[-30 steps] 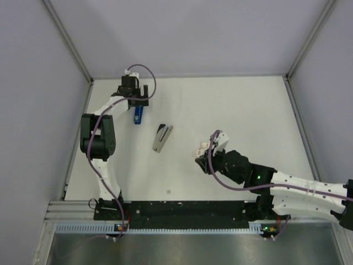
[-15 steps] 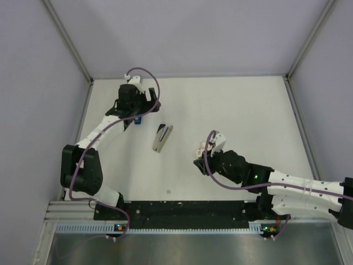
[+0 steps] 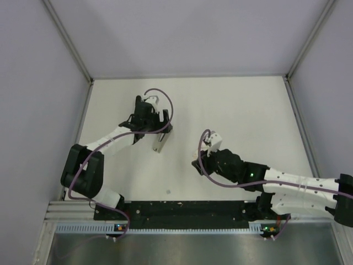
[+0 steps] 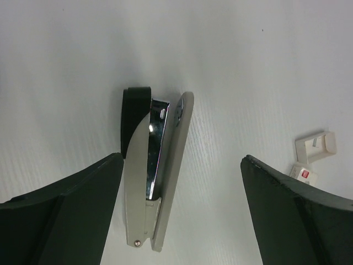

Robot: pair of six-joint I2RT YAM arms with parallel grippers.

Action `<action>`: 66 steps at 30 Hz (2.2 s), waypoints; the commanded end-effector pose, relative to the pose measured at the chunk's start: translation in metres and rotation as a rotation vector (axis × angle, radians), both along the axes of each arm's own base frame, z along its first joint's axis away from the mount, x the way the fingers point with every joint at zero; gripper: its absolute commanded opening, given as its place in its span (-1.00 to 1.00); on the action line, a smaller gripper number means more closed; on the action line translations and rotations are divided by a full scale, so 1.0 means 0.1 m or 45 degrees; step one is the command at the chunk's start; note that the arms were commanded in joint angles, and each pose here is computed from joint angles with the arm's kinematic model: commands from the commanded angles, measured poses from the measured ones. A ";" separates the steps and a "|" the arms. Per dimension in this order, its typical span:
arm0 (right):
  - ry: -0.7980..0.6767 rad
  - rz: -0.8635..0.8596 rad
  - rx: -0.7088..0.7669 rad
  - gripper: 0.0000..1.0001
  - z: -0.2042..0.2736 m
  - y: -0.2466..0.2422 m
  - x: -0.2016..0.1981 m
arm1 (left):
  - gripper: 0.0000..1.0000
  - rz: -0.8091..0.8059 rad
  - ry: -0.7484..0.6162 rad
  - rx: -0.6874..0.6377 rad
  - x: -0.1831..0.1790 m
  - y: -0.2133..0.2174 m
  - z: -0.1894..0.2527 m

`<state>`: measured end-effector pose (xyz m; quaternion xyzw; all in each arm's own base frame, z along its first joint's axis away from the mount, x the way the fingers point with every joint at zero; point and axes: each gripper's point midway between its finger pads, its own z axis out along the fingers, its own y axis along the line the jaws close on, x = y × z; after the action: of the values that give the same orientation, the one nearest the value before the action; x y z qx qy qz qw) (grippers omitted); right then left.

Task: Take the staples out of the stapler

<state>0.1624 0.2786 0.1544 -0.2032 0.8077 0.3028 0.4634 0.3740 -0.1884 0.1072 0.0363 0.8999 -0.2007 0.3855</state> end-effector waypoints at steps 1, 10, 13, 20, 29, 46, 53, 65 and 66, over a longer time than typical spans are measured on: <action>-0.054 -0.075 0.011 -0.27 0.29 0.25 0.27 | 0.84 0.043 -0.137 -0.061 -0.02 0.02 0.29; 0.057 -0.221 0.058 0.00 0.31 0.83 0.84 | 0.84 0.016 -0.296 -0.150 -0.39 0.09 0.66; 0.163 -0.275 0.077 0.01 0.13 1.00 1.04 | 0.85 0.036 -0.376 -0.171 -0.52 0.19 0.85; 0.221 -0.408 0.052 0.01 -0.14 1.27 1.37 | 0.86 0.252 -0.551 -0.231 -0.85 0.61 1.17; 0.234 -0.603 0.065 0.00 -0.40 1.37 1.69 | 0.69 0.219 -0.647 -0.297 -1.17 0.70 1.19; 0.323 -0.749 -0.047 -0.14 -0.87 1.37 2.01 | 0.69 0.167 -0.649 -0.291 -1.26 0.68 1.18; 0.346 -0.777 -0.052 -0.17 -0.97 1.34 2.10 | 0.72 0.168 -0.650 -0.281 -1.26 0.68 1.16; 0.369 -0.778 -0.063 -0.69 -1.04 1.31 2.16 | 0.72 0.171 -0.646 -0.270 -1.25 0.69 1.14; 0.369 -0.773 -0.064 -0.74 -1.04 1.32 2.15 | 0.72 0.171 -0.648 -0.271 -1.25 0.69 1.15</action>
<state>0.3712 0.4098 0.0500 0.0810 0.8958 0.1602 0.4067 0.2482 -0.1178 0.2176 -0.0204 0.7572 -0.2494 0.6034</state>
